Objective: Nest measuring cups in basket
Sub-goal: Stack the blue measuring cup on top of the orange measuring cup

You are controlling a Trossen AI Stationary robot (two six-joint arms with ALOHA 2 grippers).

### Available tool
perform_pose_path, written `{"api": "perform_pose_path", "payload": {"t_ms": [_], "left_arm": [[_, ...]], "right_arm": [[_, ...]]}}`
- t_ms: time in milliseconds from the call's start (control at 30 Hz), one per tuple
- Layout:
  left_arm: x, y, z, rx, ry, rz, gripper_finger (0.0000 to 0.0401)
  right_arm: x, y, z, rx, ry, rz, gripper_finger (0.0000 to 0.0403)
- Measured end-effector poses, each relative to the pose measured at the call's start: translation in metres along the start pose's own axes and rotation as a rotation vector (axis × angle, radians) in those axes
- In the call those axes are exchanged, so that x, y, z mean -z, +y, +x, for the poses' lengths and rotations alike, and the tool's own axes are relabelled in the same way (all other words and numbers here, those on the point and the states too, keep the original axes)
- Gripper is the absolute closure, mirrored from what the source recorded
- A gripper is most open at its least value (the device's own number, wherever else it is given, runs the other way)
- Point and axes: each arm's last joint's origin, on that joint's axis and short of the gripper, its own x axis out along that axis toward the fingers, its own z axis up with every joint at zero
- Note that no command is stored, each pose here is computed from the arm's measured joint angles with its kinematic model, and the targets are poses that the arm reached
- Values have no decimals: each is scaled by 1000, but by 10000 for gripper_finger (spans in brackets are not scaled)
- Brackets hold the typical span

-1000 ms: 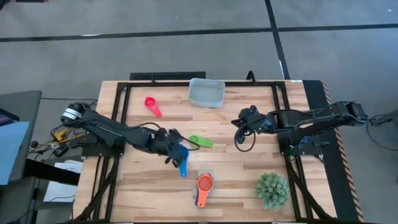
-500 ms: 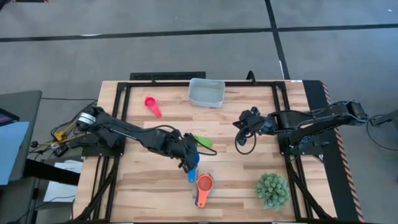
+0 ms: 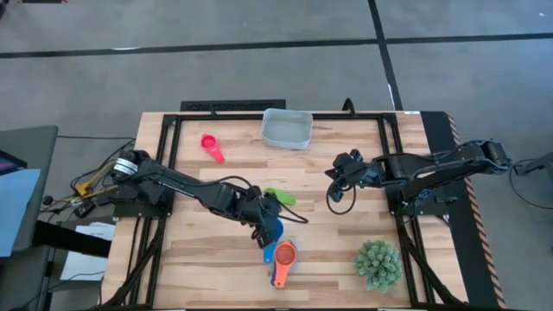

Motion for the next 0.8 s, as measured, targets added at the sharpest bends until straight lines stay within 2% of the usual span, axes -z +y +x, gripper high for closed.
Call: {"api": "perform_pose_path", "payload": {"t_ms": [267, 800], "left_arm": [[-2, -10, 12, 66, -46, -112, 400], [20, -40, 37, 99, -41, -99, 389]], "right_arm": [[1, 0, 0, 4, 12, 7, 376], [4, -1, 0, 16, 33, 14, 379]]}}
